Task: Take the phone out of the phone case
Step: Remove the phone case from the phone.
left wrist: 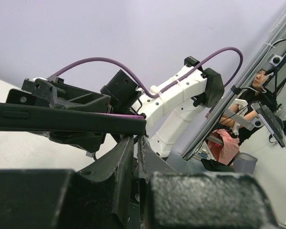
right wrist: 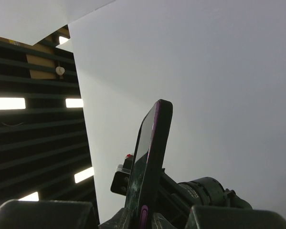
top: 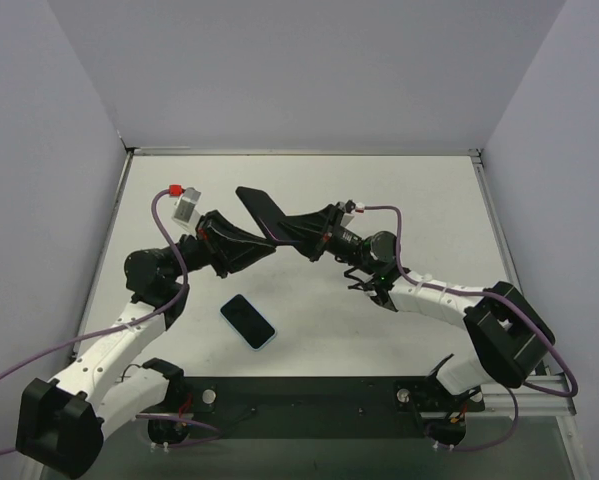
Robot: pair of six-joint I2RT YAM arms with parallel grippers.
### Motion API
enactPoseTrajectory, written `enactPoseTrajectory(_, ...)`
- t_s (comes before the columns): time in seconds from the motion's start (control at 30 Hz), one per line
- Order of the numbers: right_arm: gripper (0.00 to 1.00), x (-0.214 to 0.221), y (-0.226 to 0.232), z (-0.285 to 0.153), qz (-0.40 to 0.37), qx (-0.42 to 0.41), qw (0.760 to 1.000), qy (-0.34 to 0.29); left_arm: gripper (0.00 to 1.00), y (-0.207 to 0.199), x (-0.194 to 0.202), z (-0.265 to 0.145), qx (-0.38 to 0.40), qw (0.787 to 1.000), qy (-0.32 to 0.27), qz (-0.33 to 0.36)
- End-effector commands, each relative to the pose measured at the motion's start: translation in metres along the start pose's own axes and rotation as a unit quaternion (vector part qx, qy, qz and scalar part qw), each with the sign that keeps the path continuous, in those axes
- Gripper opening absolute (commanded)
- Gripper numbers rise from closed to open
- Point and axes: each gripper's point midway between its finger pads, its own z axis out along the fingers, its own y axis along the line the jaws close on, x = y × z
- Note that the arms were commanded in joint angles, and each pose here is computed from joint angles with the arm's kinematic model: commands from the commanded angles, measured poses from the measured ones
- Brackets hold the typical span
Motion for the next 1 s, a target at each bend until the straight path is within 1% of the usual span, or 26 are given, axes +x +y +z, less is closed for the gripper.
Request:
enactPoseTrajectory(0.0, 0.00, 0.036, 0.018, -0.024, -0.123, -0.073, 0.987, 0.069, 0.00, -0.034, -0.059, 0.006, 0.015, 0.992, -0.100, 0.070)
enactPoseTrajectory(0.07, 0.00, 0.029, 0.015, -0.029, -0.130, -0.069, 0.988, 0.054, 0.00, -0.034, -0.058, 0.007, 0.012, 0.994, -0.093, 0.059)
enactPoseTrajectory(0.1, 0.00, 0.022, 0.015, -0.032, -0.136, -0.069, 0.987, 0.045, 0.04, -0.032, -0.056, 0.006, 0.006, 0.995, -0.087, 0.046)
enactPoseTrajectory(0.17, 0.00, 0.016, 0.015, -0.036, -0.149, -0.070, 0.986, 0.032, 0.17, -0.030, -0.051, 0.004, -0.004, 0.996, -0.083, 0.024)
enactPoseTrajectory(0.23, 0.00, 0.010, 0.019, -0.040, -0.161, -0.073, 0.984, 0.021, 0.26, -0.025, -0.047, 0.000, -0.023, 0.996, -0.084, 0.001)
enactPoseTrajectory(0.27, 0.00, 0.009, 0.020, -0.041, -0.166, -0.074, 0.983, 0.019, 0.32, -0.018, -0.042, -0.003, -0.038, 0.996, -0.085, -0.013)
enactPoseTrajectory(0.3, 0.00, 0.009, 0.023, -0.041, -0.172, -0.078, 0.982, 0.018, 0.44, -0.018, -0.040, -0.007, -0.047, 0.995, -0.087, -0.022)
enactPoseTrajectory(0.37, 0.00, 0.008, 0.029, -0.043, -0.183, -0.082, 0.980, 0.013, 0.57, -0.006, -0.035, -0.014, -0.075, 0.990, -0.106, -0.046)
enactPoseTrajectory(0.4, 0.00, 0.006, 0.029, -0.042, -0.186, -0.078, 0.979, 0.010, 0.70, -0.008, -0.034, -0.019, -0.081, 0.988, -0.117, -0.053)
enactPoseTrajectory(0.43, 0.00, 0.006, 0.032, -0.043, -0.191, -0.080, 0.978, 0.009, 0.76, -0.006, -0.034, -0.022, -0.087, 0.985, -0.128, -0.072)
enactPoseTrajectory(0.47, 0.00, 0.004, 0.032, -0.043, -0.197, -0.076, 0.977, 0.004, 0.80, -0.005, -0.040, -0.026, -0.096, 0.980, -0.154, -0.079)
enactPoseTrajectory(0.5, 0.00, 0.004, 0.034, -0.042, -0.200, -0.076, 0.977, 0.003, 0.84, 0.004, -0.032, -0.031, -0.111, 0.975, -0.160, -0.107)
enactPoseTrajectory(0.53, 0.00, 0.005, 0.038, -0.043, -0.205, -0.079, 0.976, 0.003, 0.89, 0.008, -0.031, -0.033, -0.118, 0.973, -0.163, -0.115)
enactPoseTrajectory(0.63, 0.00, 0.004, 0.044, -0.042, -0.215, -0.084, 0.973, -0.005, 0.96, 0.022, -0.017, -0.037, -0.148, 0.967, -0.149, -0.142)
enactPoseTrajectory(0.73, 0.00, 0.001, 0.049, -0.042, -0.231, -0.083, 0.969, -0.020, 0.97, 0.038, -0.005, -0.039, -0.170, 0.957, -0.146, -0.183)
enactPoseTrajectory(0.83, 0.00, -0.003, 0.052, -0.041, -0.243, -0.077, 0.966, -0.033, 0.97, 0.050, 0.004, -0.043, -0.188, 0.949, -0.151, -0.203)
enactPoseTrajectory(0.9, 0.00, -0.004, 0.056, -0.040, -0.246, -0.080, 0.965, -0.038, 0.97, 0.052, 0.006, -0.043, -0.192, 0.950, -0.147, -0.199)
enactPoseTrajectory(0.97, 0.00, -0.006, 0.059, -0.039, -0.245, -0.083, 0.965, -0.047, 0.97, 0.047, 0.007, -0.037, -0.170, 0.959, -0.133, -0.185)
